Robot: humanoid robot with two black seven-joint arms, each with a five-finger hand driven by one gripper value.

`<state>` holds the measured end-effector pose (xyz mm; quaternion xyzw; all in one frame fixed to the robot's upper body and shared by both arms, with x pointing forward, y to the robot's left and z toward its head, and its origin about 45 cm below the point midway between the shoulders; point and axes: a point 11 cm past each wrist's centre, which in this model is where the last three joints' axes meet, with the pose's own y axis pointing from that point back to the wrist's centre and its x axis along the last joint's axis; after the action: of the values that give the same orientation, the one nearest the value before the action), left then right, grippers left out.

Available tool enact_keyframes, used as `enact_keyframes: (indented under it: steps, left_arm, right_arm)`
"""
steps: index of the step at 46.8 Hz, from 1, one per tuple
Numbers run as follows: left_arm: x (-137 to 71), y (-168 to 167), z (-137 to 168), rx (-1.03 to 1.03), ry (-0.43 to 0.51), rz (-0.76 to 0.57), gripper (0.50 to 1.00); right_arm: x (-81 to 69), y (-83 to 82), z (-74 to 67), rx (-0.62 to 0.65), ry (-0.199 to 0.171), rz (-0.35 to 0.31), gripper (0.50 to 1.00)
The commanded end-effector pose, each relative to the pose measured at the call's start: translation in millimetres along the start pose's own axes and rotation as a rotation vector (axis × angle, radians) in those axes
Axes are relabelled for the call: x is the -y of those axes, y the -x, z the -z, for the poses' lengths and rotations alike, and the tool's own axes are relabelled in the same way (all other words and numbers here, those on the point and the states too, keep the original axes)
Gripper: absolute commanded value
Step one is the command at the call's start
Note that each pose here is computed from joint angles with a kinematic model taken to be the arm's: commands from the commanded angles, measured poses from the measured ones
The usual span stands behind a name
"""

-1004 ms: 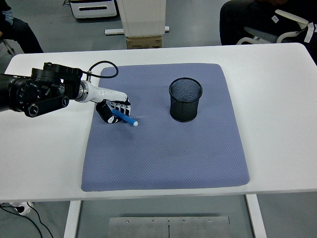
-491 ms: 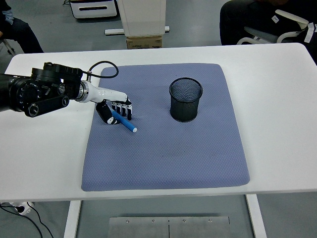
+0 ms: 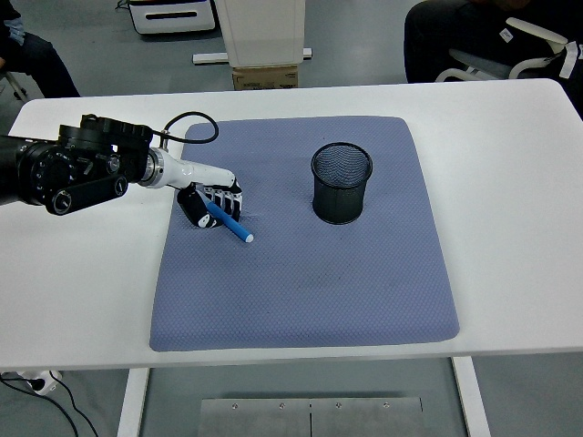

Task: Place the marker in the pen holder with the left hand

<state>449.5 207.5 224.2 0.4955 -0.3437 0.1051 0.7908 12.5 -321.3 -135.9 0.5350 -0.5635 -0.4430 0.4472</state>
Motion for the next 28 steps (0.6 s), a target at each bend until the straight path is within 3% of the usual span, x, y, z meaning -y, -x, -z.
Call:
enact_keyframes:
  steps: [1,28]
  left_arm:
    - [-0.9,-1.2,0.9,-0.001,-0.002,-0.003,0.500]
    - [-8.2,-22.5,-1.0,-0.010,0.012,-0.057,0.500]
  right_arm:
    - [0.0,0.0,0.0,0.000,0.000,0.000,1.000]
    - [0.0,0.0,0.0,0.000,0.000,0.000,1.000]
